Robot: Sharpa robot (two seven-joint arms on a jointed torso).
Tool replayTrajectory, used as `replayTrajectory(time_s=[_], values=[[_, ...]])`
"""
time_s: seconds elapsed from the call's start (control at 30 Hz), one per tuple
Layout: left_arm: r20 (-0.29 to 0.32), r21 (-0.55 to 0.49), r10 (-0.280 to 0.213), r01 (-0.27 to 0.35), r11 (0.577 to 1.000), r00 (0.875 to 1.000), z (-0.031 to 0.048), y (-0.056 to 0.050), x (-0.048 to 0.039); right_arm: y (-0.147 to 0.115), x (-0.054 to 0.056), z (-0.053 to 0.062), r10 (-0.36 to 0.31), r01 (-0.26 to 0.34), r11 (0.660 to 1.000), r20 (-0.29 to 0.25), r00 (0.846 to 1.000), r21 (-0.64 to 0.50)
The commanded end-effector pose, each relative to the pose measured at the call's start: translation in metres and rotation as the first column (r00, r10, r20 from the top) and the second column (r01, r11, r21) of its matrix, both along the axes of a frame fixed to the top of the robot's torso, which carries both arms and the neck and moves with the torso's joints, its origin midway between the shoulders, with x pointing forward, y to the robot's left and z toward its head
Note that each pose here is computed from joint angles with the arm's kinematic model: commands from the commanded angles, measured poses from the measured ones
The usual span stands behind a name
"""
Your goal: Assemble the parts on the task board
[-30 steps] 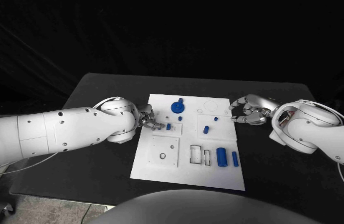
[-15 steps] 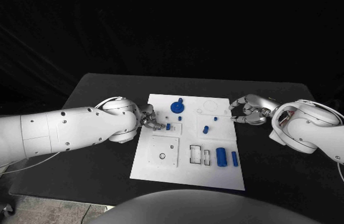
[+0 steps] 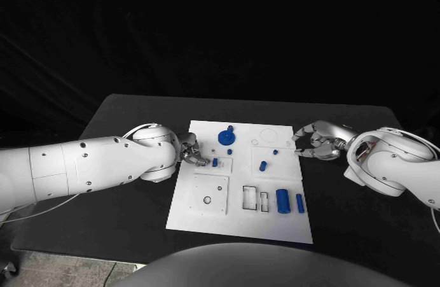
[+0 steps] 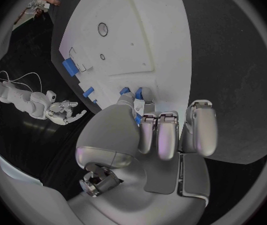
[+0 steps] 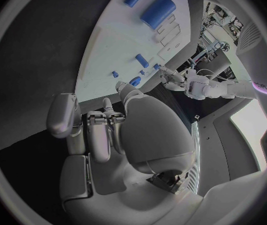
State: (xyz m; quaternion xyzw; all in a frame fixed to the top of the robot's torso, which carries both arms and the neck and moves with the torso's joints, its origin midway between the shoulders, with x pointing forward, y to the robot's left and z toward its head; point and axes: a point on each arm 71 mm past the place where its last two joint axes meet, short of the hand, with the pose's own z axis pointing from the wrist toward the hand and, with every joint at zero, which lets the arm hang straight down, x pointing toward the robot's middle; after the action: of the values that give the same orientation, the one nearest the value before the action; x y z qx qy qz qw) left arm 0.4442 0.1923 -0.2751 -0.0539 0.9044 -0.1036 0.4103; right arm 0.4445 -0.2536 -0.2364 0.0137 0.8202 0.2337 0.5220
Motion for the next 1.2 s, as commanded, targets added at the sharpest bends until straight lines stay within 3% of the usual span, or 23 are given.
replayTrajectory(time_s=[0.03,1.2], values=[[0.001,0.005,-0.015,0.015,1.0,1.0,0.0005,-0.0024,0.0001,0.0002,-0.0008,-0.0008,0.003,-0.003,1.0,-0.009,1.0,-0.006],[0.037,-0.02,-0.008,0.009,1.0,0.999,0.0042,-0.0059,-0.0017,-0.0001,-0.0003,-0.0011,-0.005,0.005,1.0,-0.013,1.0,0.0]])
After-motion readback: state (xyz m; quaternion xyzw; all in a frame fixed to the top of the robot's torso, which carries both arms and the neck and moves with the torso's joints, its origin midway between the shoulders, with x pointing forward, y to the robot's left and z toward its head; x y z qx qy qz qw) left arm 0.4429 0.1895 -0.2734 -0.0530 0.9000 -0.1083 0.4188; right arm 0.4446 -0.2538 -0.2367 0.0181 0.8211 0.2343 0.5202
